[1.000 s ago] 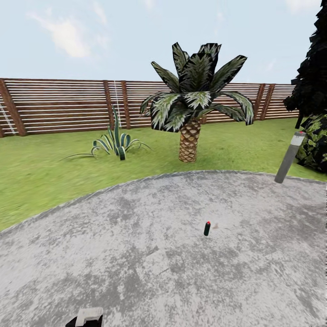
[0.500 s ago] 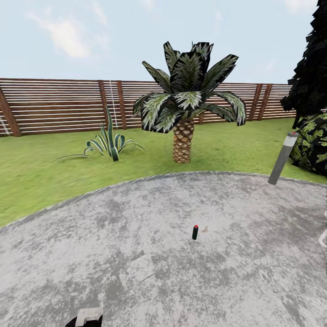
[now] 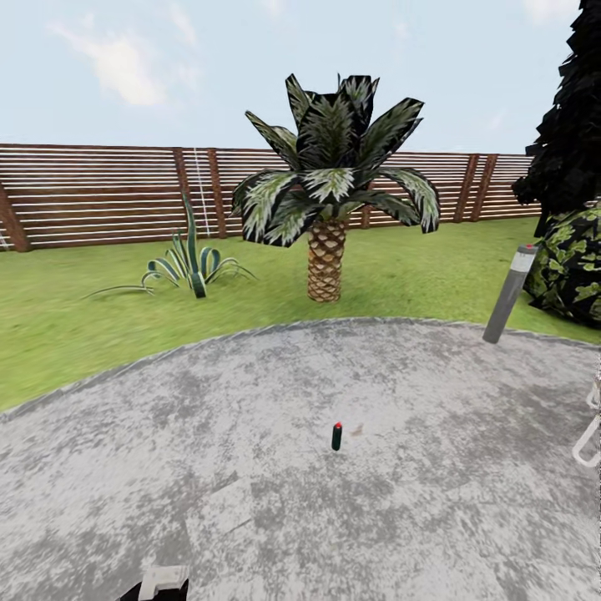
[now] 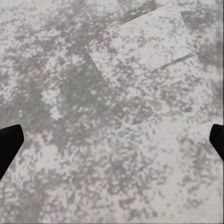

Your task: Pick up the pesticide atomizer in the garden and spray insectifuge to fully cover both potted plants in the garden.

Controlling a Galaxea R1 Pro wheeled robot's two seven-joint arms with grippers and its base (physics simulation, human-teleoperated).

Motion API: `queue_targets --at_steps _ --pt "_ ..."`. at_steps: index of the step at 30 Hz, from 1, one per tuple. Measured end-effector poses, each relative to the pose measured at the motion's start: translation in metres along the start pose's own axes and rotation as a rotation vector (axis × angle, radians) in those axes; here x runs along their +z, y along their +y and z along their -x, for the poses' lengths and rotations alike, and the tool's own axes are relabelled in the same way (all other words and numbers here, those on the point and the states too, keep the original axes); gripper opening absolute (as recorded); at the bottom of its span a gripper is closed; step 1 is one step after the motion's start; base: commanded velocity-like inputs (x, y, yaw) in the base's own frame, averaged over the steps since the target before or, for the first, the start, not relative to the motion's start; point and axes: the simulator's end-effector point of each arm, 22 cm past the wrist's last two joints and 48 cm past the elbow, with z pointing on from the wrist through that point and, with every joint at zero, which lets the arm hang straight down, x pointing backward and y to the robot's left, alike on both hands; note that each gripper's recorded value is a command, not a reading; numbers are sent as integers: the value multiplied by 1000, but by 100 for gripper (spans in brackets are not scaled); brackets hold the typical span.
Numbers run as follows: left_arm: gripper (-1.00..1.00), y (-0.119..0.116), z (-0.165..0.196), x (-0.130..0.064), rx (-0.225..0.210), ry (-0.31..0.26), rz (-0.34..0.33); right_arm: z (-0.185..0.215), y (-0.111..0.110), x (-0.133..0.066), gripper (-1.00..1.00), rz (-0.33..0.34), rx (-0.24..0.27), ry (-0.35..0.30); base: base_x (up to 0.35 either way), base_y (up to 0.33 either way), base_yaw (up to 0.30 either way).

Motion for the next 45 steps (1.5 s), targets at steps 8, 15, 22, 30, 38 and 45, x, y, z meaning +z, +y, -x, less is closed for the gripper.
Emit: queue_targets --at_steps 8,15,22,30,38,45 --pt "100 0 0 0 0 0 0 0 0 0 100 0 0 0 167 -298 0" --pt "100 0 0 0 0 0 0 0 0 0 100 0 0 1 168 -297 0" --pt "100 0 0 0 0 1 0 0 0 0 100 0 0 1 168 -297 0" --pt "100 0 0 0 0 0 0 0 0 0 100 -1 0 0 168 -297 3" --pt "100 0 0 0 0 0 0 0 0 0 100 -1 0 -1 168 -297 232" --pt "100 0 0 0 0 0 0 1 0 0 100 0 0 -1 169 -297 159"
